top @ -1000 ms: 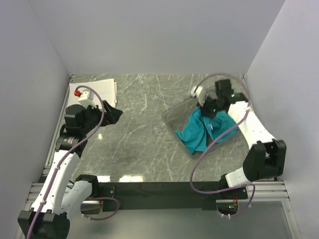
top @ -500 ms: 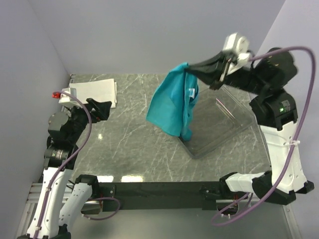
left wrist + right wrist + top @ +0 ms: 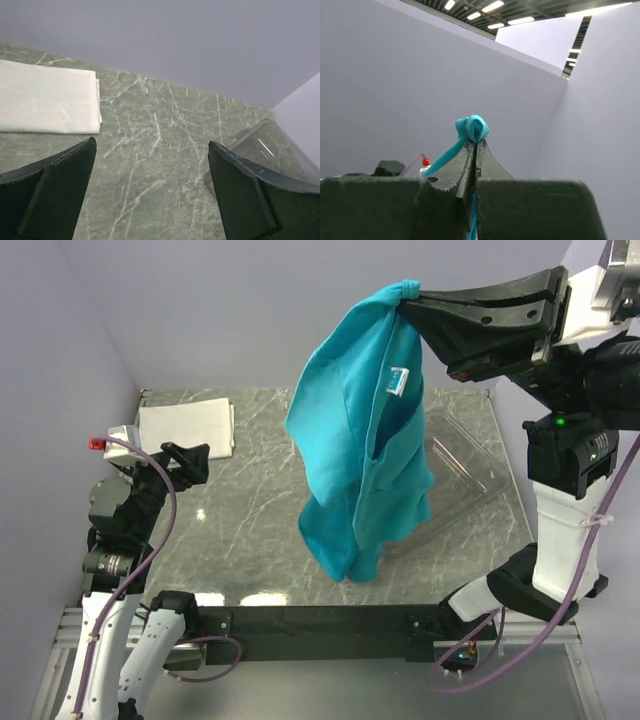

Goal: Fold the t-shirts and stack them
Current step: Move the tshirt to the center of the board

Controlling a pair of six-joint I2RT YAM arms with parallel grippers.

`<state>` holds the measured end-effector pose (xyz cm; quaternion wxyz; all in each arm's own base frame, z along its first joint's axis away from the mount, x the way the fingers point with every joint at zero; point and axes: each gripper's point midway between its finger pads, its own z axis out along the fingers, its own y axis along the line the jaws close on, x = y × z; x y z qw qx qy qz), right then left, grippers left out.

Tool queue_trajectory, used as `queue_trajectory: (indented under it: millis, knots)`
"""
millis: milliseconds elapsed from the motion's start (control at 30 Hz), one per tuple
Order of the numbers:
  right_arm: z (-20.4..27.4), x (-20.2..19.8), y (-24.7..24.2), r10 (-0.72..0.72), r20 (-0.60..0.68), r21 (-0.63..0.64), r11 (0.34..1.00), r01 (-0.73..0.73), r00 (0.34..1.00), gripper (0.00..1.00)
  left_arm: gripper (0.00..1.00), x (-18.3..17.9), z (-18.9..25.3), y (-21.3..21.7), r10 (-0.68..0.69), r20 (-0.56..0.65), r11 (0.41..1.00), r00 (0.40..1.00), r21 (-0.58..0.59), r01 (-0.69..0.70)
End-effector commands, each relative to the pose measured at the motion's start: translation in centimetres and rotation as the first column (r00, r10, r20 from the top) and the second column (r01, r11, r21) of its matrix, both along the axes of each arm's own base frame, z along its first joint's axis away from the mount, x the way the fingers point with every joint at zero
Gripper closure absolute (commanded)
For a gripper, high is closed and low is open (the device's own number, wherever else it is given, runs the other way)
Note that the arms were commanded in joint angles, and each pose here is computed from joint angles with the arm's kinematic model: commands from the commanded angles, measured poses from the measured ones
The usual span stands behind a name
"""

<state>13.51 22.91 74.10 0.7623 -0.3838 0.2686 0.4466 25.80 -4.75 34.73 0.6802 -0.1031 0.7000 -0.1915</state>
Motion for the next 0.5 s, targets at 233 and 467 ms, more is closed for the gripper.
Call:
queue_trajectory:
  millis: [233, 467]
  knots:
    - [-10.7, 4.6, 5.3, -0.055, -0.145, -0.238, 0.971, 0.019, 0.988, 1.0, 0.01, -0.7, 1.4, 0.4, 0.016, 0.044, 1.0, 0.999, 0.022, -0.017]
    - [-24.3, 5.3, 8.4, -0.032, -0.207, -0.521, 0.849, -0.082, 0.978, 1.0, 0.01, -0.5, 0.8, 0.0, -0.007, 0.034, 1.0, 0.999, 0.026, 0.006]
